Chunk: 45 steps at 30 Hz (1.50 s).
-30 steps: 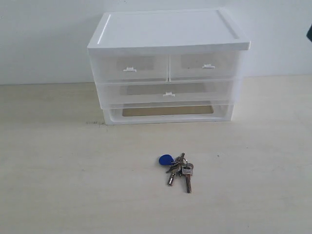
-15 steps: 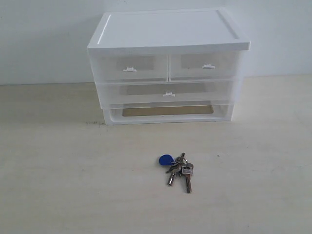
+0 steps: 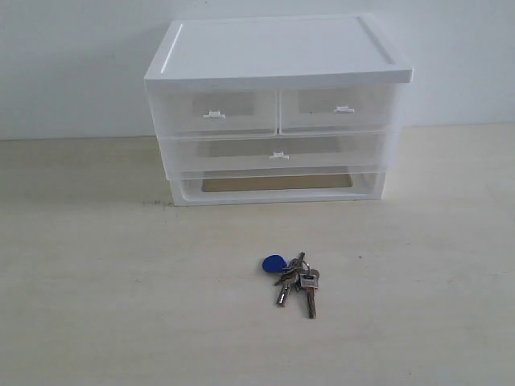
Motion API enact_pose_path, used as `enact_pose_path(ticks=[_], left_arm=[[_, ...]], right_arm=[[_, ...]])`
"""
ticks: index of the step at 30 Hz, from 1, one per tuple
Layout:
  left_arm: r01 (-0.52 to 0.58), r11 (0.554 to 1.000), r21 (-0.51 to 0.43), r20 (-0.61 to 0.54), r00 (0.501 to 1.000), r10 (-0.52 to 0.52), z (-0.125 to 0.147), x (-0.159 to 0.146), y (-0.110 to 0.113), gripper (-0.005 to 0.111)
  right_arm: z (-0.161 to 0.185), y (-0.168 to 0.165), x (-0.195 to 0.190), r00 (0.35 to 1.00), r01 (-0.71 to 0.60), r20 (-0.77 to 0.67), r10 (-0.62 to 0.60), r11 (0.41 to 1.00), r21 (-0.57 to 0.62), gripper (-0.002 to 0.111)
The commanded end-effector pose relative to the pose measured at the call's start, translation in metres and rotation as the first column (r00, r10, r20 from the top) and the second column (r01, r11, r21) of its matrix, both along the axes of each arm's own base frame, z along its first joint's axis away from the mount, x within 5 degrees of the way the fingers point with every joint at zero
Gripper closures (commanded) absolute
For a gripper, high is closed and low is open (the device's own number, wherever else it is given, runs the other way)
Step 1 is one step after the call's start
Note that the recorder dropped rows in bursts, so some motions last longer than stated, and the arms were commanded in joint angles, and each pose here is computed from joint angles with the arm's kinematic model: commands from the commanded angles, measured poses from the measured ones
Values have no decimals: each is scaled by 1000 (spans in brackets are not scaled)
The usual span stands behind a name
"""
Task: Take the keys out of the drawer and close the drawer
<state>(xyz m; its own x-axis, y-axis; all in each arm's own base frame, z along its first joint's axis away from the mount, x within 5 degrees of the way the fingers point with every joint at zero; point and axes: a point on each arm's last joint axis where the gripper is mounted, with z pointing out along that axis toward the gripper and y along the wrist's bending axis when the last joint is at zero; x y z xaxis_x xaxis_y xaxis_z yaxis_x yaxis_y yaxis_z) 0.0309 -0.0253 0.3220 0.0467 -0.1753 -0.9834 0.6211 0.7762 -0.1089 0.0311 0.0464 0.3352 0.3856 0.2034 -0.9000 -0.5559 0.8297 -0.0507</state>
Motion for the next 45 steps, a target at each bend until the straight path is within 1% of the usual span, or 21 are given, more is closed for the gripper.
enact_pose_path(ticks=[1,15,17,19,23,25,27,33,36,39,40,43,44,45], left_arm=[[4,1000,-12,-10,1000,-4,-1,-1,0,102],[2,1000,-9,-7,1000,-3,-1,-1,1,102],[-9,1000,-10,-7,1000,9,-1,-1,1,102],[-29,999,-18,-30,999,28,-6,1,1,102],[-125,992,-25,-93,988,122,-23,9,1,102],[-188,980,-58,-115,977,180,-32,14,2,102],[-250,963,-102,-135,963,235,-40,19,4,102],[-398,899,-185,-167,914,370,-64,28,12,102],[-436,875,-212,-144,899,413,-79,31,15,102],[-437,871,-225,-102,900,425,-91,31,15,102],[-435,874,-219,-85,900,427,-94,31,15,102],[-423,887,-185,36,899,436,-90,24,15,102],[-427,892,-145,62,896,439,-91,23,15,102],[-427,895,-132,86,894,440,-90,21,14,102]], right_arm=[[-1,0,0,1000,8,-1,-8,1000,-1,108],[-1,0,0,1000,5,-2,-5,1000,0,108],[-1,0,0,1000,7,-3,-7,1000,1,108],[-1,0,0,1000,6,-4,-6,1000,0,108],[-1,0,0,1000,6,-4,-6,1000,2,108],[-1,0,0,1000,6,-4,-6,1000,2,108],[-1,0,0,1000,6,-4,-6,1000,2,108],[-1,0,0,1000,6,-4,-6,1000,2,108],[-1,0,0,1000,6,-4,-6,1000,2,108],[-1,0,0,1000,6,-4,-6,1000,2,108],[-1,0,0,1000,6,-4,-6,1000,2,108],[-1,0,0,1000,6,-4,-6,1000,2,108],[-1,0,0,1000,6,-4,-6,1000,2,108],[-1,0,0,1000,6,-4,-6,1000,2,108]])
